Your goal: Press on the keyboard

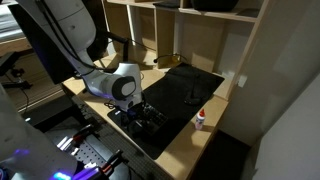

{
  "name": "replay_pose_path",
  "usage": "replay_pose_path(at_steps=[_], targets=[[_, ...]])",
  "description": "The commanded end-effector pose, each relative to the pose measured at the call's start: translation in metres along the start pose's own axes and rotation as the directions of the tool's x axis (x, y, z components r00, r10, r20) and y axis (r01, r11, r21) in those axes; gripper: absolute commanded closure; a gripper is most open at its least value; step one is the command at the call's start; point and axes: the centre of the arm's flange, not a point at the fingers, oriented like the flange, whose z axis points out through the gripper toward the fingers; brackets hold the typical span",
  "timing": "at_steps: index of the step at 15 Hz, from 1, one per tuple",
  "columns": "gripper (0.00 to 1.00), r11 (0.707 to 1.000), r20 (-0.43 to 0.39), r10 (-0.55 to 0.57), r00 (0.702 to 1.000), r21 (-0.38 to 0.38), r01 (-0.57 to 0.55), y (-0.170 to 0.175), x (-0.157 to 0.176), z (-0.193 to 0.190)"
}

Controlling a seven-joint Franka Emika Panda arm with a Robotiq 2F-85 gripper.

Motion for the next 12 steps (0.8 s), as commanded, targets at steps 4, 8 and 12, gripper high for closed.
replay_pose_path(at_steps=[4, 8, 12], targets=[[0.0, 0.994, 0.086, -0.103, 0.991, -0.019, 0.105, 0.019, 0.069, -0.065], [0.0, 0.99, 0.123, -0.137, 0.983, 0.043, 0.133, 0.025, 0.112, -0.112], [0.0, 0.991, 0.118, -0.122, 0.985, 0.06, 0.116, -0.002, 0.102, -0.109]])
